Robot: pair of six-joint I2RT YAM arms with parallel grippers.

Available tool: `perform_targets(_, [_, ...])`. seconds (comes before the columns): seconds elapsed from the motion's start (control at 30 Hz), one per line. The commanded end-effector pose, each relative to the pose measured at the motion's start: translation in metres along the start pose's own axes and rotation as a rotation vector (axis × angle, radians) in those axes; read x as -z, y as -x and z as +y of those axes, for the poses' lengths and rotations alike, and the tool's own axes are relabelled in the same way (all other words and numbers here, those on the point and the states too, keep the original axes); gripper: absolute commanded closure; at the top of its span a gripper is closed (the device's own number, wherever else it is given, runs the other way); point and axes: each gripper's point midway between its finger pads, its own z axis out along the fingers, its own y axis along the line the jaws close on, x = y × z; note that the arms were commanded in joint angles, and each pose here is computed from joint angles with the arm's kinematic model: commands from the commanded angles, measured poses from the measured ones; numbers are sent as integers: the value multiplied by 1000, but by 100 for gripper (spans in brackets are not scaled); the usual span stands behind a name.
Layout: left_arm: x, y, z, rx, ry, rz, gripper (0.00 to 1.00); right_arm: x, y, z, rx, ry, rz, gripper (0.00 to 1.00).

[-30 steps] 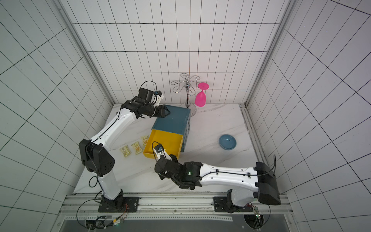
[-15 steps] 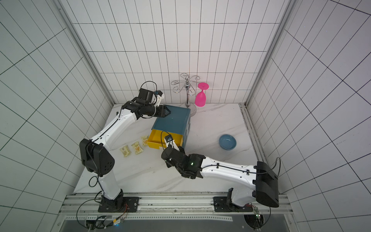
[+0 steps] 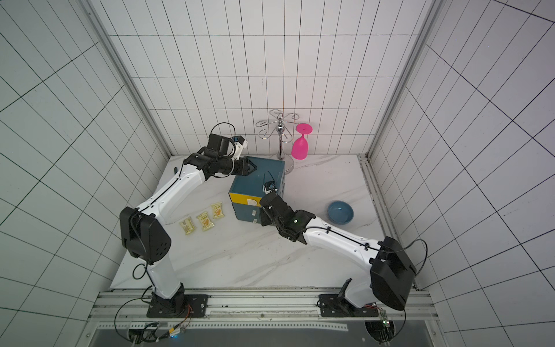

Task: Take the cookies out of the drawer
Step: Close the drawer in the storage box, then open the drawer in the storage box.

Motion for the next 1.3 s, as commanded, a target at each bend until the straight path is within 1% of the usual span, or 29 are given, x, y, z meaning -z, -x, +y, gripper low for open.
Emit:
perform_targets(0.0, [-21, -69, 25, 113, 65, 231, 55, 10, 4, 8, -146, 102, -29, 98])
perform_targets(0.03, [-21, -70, 25, 116, 66, 233, 55, 15, 0, 11, -204, 141, -31, 92])
perform_targets(0.13, [-19, -70, 27, 126, 80, 228, 55, 25, -17, 26, -454, 276, -39, 67])
perform_targets(0.17, [-19, -71, 28, 134, 84, 230, 55, 26, -25, 33, -532, 313, -44, 62])
perform_targets(0.23, [-18, -72, 29, 143, 91, 235, 55, 25, -31, 47, -639, 389, -69, 54])
perform_targets(0.3, [-16, -73, 29, 151, 93, 234, 55, 16, -32, 52, -720, 435, -91, 51])
perform_targets(0.37, [-14, -75, 29, 152, 93, 236, 55, 3, -27, 50, -819, 476, -139, 51])
perform_targets(0.43, [-12, -76, 29, 158, 90, 243, 55, -11, -28, 45, -890, 484, -169, 52])
perform_targets(0.5, [-11, -78, 31, 166, 96, 249, 55, -23, -31, 43, -925, 481, -185, 52])
perform_targets(0.67, [-9, -80, 29, 177, 92, 256, 55, -42, -30, 28, -966, 440, -225, 53])
perform_targets(0.77, [-7, -82, 30, 177, 97, 259, 55, -43, -30, 16, -982, 410, -250, 54])
perform_targets(0.97, [-8, -84, 32, 177, 103, 265, 57, -47, -38, -2, -1009, 354, -259, 54])
perform_targets(1.27, [-8, -82, 32, 171, 104, 261, 58, -55, -32, -17, -1031, 335, -279, 58])
